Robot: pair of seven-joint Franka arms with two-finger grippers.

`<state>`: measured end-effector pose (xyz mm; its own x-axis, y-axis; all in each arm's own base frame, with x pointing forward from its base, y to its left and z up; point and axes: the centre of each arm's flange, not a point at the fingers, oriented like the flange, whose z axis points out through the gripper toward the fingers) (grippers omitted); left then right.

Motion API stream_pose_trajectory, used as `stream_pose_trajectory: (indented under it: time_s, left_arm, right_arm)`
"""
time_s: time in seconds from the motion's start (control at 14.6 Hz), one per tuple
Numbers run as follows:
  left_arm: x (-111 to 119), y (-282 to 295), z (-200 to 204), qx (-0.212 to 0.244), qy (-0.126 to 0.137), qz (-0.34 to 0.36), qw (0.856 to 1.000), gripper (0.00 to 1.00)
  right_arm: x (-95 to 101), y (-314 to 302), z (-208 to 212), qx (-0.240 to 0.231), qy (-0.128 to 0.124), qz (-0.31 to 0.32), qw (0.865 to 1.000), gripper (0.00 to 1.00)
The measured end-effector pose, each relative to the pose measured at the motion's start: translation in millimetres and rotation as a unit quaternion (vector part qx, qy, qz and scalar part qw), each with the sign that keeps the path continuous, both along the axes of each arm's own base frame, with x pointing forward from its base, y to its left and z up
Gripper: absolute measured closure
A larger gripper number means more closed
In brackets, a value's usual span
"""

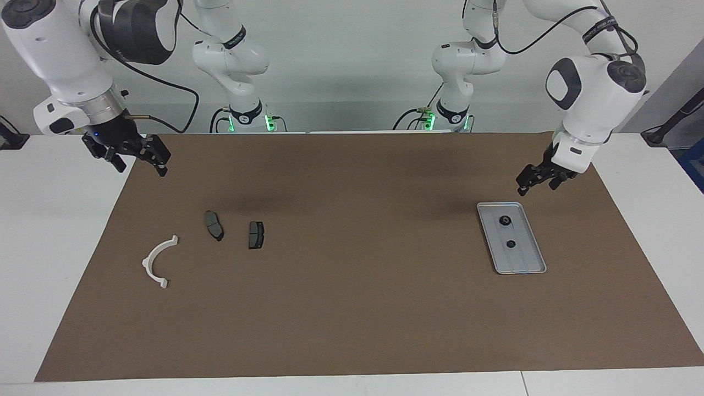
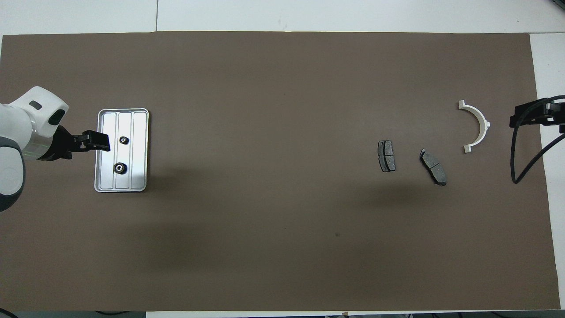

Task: Place bearing gear from tray to pile
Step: 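Lower the left gripper onto a black gear in the tray and grasp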

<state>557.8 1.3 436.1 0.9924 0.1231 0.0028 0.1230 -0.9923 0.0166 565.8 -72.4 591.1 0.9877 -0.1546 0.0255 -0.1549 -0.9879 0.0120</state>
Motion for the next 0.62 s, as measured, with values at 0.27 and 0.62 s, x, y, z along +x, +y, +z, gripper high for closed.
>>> stream_pose_trajectory:
  time_s: [0.27, 0.62]
  left_arm:
    - [-11, 4, -46, 0.001, 0.006, 0.004, 1.0, 0.02]
    - [-12, 4, -95, 0.003, 0.014, 0.001, 1.0, 0.18]
  right_arm:
    - [-5.4, -13, 5, 0.0, 0.0, -0.012, 1.0, 0.0]
    - [-8.0, -20, 6, 0.0, 0.003, -0.018, 1.0, 0.0]
